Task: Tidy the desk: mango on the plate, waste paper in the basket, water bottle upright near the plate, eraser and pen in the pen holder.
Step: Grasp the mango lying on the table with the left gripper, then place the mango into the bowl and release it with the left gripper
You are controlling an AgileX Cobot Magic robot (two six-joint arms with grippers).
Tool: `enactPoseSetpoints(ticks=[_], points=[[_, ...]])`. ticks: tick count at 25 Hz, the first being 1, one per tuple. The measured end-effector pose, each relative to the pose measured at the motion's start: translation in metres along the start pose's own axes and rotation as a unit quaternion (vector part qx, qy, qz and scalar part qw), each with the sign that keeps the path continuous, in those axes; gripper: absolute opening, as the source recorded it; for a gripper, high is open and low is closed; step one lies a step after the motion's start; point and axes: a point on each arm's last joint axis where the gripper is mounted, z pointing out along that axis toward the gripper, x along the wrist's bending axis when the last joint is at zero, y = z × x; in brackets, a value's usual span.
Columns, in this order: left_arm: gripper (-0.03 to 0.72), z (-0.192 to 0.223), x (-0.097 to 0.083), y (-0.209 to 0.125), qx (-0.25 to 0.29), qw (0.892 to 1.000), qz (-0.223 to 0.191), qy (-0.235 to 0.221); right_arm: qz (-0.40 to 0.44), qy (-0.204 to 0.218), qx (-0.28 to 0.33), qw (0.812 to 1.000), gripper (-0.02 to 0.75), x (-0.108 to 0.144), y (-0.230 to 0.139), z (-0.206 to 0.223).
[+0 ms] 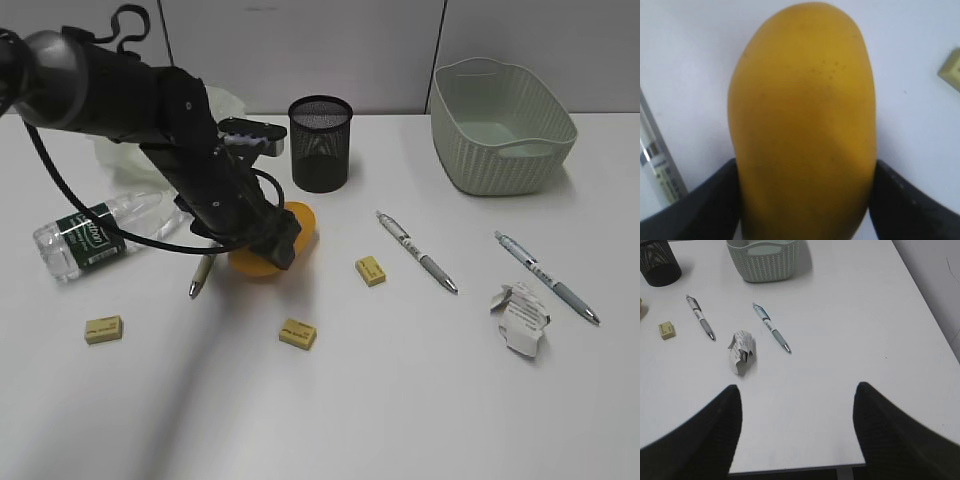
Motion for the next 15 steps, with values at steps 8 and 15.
enactPoseSetpoints(ticks=[8, 15], points=[[0.554, -0.075, -0.005, 0.005, -0.007, 0.999, 0.031, 0.007, 0.0, 0.0, 0.0, 1.0, 0.549, 0.0, 0.0, 0.0], [0.554, -0.157, 0.047, 0.02, -0.157, 0.986, -0.014, 0.062, 0.0, 0.0, 0.0, 1.0, 0.549, 0.0, 0.0, 0.0]])
